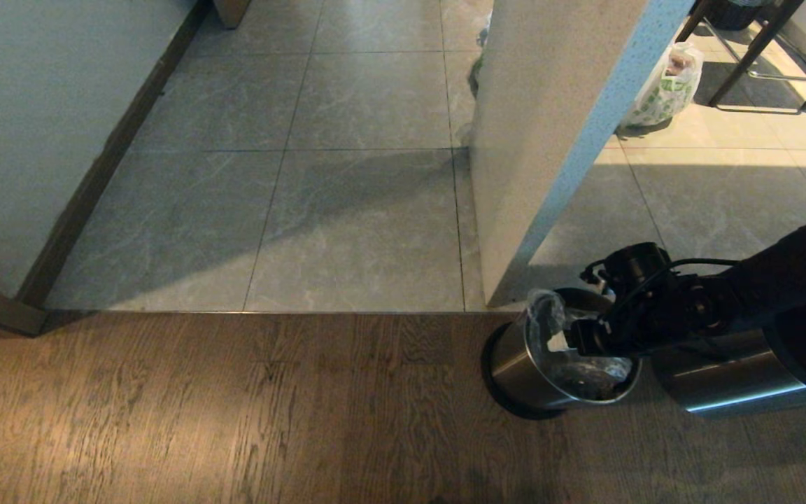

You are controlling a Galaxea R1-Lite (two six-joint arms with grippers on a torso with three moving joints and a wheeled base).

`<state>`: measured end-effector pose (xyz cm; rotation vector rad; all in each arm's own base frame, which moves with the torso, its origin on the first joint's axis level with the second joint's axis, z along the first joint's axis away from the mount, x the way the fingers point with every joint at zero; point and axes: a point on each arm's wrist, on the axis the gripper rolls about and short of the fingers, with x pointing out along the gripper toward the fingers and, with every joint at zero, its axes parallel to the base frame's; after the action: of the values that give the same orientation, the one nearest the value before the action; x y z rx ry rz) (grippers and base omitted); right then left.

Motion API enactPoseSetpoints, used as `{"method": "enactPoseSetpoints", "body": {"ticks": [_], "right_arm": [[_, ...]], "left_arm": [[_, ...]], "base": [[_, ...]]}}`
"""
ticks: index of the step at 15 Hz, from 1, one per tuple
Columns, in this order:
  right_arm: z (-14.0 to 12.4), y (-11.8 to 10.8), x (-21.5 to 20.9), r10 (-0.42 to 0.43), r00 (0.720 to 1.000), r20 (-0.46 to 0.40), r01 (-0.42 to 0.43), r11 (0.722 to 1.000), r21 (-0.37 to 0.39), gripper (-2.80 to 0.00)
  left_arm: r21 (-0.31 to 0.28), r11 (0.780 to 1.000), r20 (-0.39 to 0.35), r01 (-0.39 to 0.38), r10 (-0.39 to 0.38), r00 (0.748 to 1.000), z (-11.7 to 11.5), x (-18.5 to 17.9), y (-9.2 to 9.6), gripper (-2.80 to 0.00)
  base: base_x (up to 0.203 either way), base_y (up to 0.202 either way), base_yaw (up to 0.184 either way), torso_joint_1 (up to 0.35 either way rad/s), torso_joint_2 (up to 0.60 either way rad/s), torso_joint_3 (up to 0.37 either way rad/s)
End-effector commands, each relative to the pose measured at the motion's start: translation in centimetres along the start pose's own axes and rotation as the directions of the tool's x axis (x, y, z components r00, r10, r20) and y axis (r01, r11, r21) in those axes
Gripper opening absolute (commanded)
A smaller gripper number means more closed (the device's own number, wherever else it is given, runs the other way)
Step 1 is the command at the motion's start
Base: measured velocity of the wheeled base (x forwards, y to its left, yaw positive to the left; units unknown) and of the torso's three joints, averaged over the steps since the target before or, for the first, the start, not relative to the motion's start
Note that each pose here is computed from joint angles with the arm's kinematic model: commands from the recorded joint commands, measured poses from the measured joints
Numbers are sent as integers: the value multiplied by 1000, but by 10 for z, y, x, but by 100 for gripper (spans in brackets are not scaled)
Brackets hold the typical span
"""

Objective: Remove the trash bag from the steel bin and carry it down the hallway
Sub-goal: Pick up the trash bag

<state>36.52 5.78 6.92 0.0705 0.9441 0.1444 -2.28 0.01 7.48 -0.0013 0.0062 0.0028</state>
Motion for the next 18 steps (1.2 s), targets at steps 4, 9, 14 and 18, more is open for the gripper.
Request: {"method": "enactPoseSetpoints", "body": {"ticks": [4, 9, 14, 18], "right_arm": [[-3, 0, 10, 11, 1000, -25, -11, 1000, -10, 0], [2, -16, 9, -23, 1000, 13, 23, 1000, 6, 0], [13, -31, -4, -51, 995, 86, 54, 998, -32, 0], [22, -26, -53, -46, 985, 164, 54, 997, -48, 0]], "left_arm": [[0, 1000, 2, 0, 0, 1000, 0, 0, 0, -280], [0, 1000, 0, 0, 0, 1000, 0, 0, 0, -280], [0, 1000, 0, 0, 0, 1000, 0, 0, 0, -280], [0, 1000, 0, 0, 0, 1000, 0, 0, 0, -280]], "base": [[0, 0, 0, 0, 0, 0], [0, 0, 0, 0, 0, 0], [0, 0, 0, 0, 0, 0], [0, 0, 0, 0, 0, 0]]}}
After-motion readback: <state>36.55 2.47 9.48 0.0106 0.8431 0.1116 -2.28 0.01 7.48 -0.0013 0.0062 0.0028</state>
